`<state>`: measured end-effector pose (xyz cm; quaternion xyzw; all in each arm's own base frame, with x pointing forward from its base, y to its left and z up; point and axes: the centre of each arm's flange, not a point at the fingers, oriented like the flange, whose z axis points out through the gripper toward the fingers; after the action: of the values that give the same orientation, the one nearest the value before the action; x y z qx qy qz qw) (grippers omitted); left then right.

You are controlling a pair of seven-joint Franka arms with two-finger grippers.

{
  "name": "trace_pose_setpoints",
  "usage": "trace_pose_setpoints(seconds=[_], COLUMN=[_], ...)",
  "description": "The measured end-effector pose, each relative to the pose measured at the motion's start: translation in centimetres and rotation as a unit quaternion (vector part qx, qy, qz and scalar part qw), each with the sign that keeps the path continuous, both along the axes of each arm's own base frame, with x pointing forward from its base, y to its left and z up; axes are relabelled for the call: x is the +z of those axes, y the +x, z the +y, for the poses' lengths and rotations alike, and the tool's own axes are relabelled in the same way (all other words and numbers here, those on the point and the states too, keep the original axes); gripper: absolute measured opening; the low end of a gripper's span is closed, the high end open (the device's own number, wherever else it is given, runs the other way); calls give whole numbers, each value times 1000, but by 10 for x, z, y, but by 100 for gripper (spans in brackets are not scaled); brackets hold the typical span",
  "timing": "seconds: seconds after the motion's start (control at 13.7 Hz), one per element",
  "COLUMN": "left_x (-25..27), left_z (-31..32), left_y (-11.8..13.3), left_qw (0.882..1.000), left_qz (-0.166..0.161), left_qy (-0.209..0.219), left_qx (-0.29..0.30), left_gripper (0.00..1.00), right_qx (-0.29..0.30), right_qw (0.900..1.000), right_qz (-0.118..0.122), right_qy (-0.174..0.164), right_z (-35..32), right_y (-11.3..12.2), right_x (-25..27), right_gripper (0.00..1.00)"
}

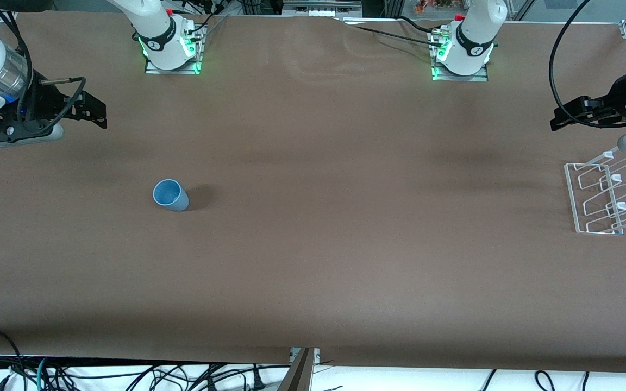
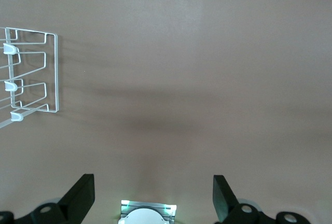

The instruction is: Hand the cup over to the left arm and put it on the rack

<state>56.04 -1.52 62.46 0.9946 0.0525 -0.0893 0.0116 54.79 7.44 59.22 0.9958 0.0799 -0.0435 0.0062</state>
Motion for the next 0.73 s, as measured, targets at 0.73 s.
trace_pose_setpoints(seconds=[0.73], left_x=[0], left_z=[0], left_y=[0], left_qw=[1000], left_qz=[0], left_qy=[0], left_qx=[0], left_gripper=[100], right_qx=[8], right_qw=[1000], right_qz=[23], right_qy=[-11], right_z=[14], right_y=[53], right_x=[-161], right_gripper=[100])
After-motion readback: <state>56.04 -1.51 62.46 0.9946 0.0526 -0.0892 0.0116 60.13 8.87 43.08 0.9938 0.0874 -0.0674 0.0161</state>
